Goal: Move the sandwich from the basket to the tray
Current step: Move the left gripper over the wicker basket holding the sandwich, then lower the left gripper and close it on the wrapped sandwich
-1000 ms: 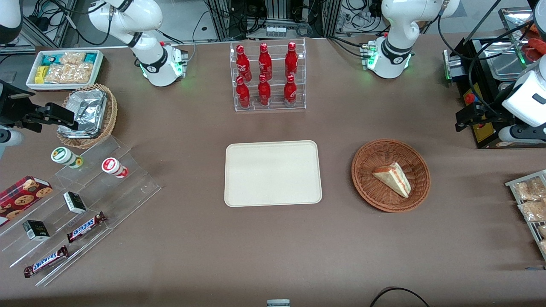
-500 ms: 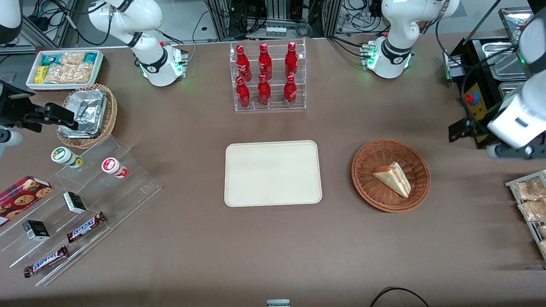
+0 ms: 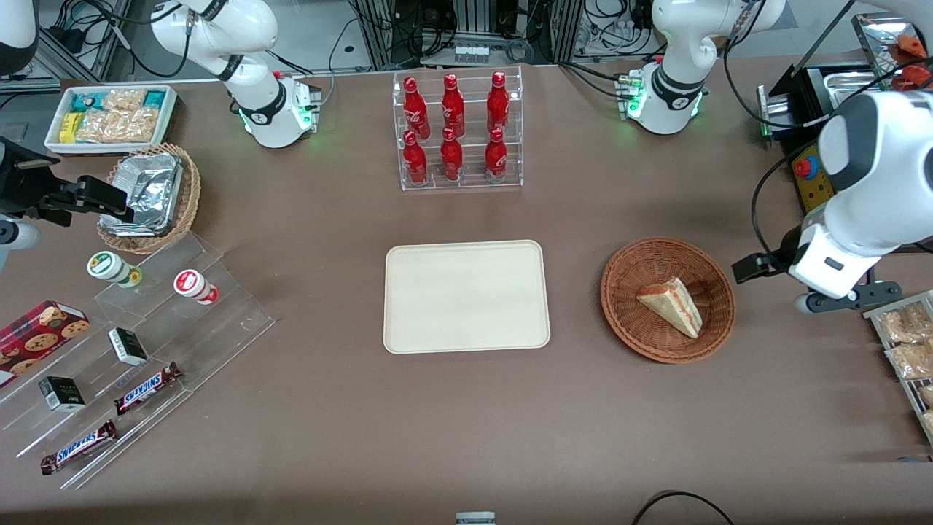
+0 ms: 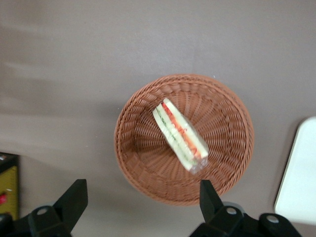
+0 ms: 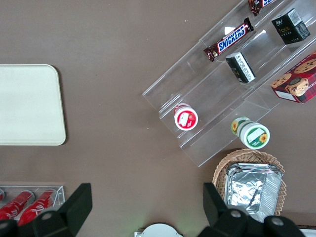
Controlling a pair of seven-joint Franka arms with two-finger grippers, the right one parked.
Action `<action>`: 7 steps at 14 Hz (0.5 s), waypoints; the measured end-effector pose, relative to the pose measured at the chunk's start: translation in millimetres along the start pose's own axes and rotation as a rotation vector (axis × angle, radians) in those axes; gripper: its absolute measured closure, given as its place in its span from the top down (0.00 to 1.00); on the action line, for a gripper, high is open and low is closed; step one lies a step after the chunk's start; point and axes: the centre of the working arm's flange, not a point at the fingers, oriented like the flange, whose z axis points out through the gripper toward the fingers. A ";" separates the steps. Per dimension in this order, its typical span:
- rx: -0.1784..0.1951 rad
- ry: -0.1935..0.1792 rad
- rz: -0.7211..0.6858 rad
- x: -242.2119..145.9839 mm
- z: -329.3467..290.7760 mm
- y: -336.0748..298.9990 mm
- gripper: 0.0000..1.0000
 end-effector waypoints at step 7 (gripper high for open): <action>-0.063 0.105 -0.333 -30.2 87.5 38.7 1.00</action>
